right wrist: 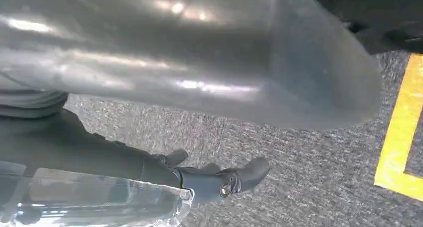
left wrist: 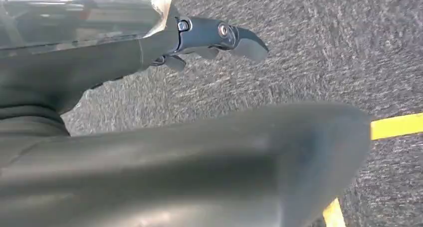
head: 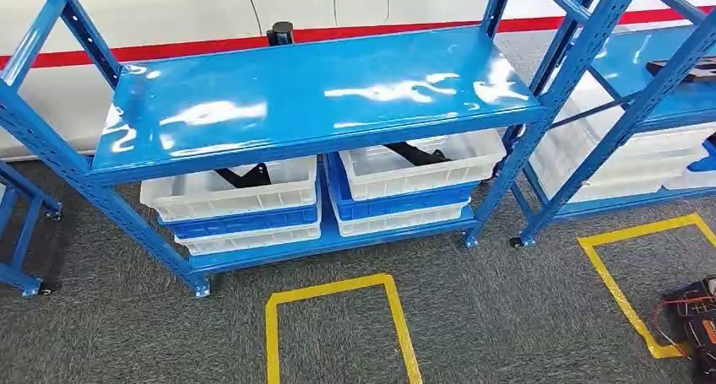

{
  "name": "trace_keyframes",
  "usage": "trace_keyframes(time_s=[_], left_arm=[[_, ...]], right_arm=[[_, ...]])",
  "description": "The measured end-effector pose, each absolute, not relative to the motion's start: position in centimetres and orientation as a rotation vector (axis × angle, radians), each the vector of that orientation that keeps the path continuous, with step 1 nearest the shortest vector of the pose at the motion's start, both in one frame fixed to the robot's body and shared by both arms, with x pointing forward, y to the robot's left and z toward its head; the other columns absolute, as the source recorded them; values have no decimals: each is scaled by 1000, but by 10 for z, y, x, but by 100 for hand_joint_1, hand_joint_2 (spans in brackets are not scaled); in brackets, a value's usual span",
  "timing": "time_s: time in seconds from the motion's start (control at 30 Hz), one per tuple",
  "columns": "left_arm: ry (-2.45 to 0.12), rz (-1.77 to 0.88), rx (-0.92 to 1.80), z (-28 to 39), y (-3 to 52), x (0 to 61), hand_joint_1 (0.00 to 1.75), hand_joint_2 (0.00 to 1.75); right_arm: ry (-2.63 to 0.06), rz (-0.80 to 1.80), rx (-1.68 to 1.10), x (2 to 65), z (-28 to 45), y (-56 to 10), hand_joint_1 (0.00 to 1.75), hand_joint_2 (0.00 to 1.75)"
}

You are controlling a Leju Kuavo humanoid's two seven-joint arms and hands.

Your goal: Take the parts from the cabinet and place them on the table.

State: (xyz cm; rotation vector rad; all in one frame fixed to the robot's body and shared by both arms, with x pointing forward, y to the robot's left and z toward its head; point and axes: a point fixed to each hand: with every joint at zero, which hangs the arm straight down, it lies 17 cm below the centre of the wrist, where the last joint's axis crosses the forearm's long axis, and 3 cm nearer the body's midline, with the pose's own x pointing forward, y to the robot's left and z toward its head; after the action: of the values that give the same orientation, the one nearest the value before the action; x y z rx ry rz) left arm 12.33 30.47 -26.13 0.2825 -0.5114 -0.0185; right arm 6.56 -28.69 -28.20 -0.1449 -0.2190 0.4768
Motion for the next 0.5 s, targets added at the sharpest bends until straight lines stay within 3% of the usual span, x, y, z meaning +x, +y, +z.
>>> trace_keyframes(time_s=[0.5], left_arm=[[-505,-18,286,-262,306,121,0,0]], right_arm=[[-217,487,-142,62,-282,-287,0,0]])
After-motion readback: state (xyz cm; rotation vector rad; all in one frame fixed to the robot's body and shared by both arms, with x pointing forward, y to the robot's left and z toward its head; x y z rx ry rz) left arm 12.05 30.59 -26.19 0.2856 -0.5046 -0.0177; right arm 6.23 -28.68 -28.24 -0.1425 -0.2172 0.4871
